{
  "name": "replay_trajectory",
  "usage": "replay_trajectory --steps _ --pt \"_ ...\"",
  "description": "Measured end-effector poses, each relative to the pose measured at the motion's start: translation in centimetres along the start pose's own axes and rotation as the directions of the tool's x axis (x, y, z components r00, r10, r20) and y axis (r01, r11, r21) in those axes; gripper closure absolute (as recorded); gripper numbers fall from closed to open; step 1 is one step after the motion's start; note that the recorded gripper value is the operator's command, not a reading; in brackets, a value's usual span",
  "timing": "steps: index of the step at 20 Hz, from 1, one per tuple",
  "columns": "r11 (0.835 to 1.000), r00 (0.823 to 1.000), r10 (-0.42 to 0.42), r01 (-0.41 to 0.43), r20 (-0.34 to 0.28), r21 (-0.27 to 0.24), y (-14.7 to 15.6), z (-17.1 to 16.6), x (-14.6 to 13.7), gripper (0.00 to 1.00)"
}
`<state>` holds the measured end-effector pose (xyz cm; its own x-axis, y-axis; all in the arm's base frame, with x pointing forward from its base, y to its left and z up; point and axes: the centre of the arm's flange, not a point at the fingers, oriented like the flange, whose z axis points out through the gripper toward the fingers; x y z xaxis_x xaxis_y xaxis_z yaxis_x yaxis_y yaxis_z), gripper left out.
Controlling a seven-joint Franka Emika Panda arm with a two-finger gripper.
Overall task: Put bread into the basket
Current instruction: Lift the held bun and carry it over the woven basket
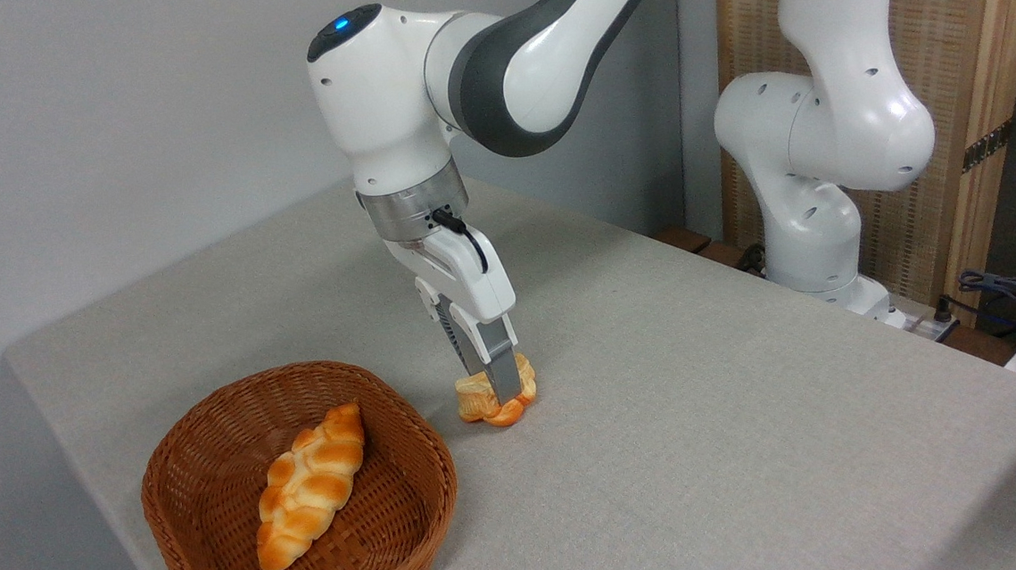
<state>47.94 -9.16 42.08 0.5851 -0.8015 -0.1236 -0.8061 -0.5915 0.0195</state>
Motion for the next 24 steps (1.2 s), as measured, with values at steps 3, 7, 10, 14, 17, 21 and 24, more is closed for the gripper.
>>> replay_trajectory --steps 3,7,10,14,17,21,24 --pt "1.000 1.000 0.000 0.000 -0.003 0.003 0.0 -0.2 0.0 0.61" --pt "1.000 0.998 -0.022 0.022 -0.062 0.010 -1.2 -4.9 0.8 0.60" --pt "0.996 0.982 -0.086 0.083 -0.166 -0.023 -3.6 -10.7 0.6 0.57" --pt "0.981 0.944 -0.184 0.161 -0.273 -0.105 -7.6 -13.3 -0.4 0.51" --pt "0.974 0.921 -0.214 0.175 -0.325 -0.145 -10.2 -12.5 1.7 0.29" --pt "0.957 0.835 -0.288 0.232 -0.469 -0.174 -12.8 -11.8 4.4 0.00" --pt "0.940 0.810 -0.340 0.282 -0.478 -0.192 -13.2 -11.5 5.1 0.00"
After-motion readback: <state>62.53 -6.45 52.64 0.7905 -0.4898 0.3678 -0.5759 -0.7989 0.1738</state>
